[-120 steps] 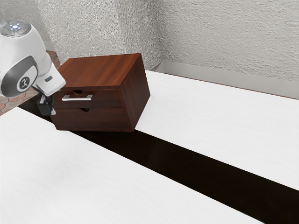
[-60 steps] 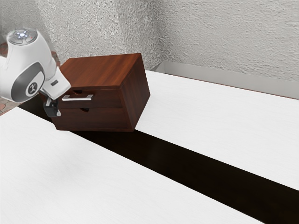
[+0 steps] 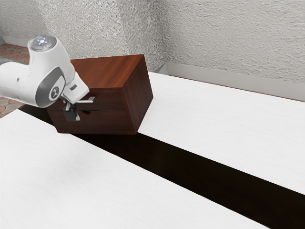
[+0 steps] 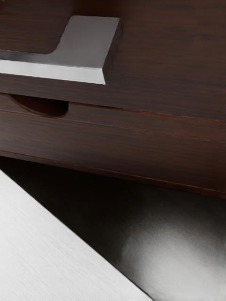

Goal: Pull the drawer handle with one arm to open the drawer

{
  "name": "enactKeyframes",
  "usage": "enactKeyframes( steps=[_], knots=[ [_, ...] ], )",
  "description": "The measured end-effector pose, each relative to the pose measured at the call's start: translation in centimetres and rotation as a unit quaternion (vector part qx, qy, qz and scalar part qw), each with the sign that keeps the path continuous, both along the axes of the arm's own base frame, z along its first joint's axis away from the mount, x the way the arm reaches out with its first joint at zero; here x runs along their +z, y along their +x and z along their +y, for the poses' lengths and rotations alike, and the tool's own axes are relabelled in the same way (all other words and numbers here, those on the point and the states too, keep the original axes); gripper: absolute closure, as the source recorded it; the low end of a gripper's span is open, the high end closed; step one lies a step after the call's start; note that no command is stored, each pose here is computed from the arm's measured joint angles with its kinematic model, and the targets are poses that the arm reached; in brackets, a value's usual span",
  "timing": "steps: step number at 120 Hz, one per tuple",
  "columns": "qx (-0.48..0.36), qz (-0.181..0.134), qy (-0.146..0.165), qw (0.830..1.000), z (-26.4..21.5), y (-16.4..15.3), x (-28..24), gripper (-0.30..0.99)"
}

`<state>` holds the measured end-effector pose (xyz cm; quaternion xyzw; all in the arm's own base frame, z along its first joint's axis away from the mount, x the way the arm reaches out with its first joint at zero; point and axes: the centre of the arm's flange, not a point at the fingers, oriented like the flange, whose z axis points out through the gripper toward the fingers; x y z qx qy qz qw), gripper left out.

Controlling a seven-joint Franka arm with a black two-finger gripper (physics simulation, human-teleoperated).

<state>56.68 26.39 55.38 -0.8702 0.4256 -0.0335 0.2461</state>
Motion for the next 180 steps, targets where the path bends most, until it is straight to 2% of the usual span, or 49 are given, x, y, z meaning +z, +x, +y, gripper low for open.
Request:
enactKeyframes(
  steps=[8,49,69,74,80,83,109,141,180],
  knots=[
    [-0.011,0.002,-0.003,1.000,-1.1,0.8,-0.5,0.00],
    [-0.007,0.006,-0.014,1.000,0.0,2.4,-2.3,-0.03],
    [-0.011,0.002,-0.031,0.999,0.4,3.2,-2.9,-0.22],
    [-0.016,0.001,-0.032,0.999,0.3,3.2,-2.6,-0.13],
    [-0.020,-0.002,-0.032,0.999,0.0,2.8,-2.0,0.11],
    [-0.023,-0.002,-0.032,0.999,-0.1,2.6,-1.8,0.14],
    [-0.028,0.003,-0.048,0.998,-0.2,-0.4,-1.7,0.06],
    [-0.039,0.002,-0.068,0.997,-1.1,-3.8,-1.2,0.04],
    [-0.052,0.015,-0.073,0.996,-1.7,-7.5,-1.0,0.01]
  ],
)
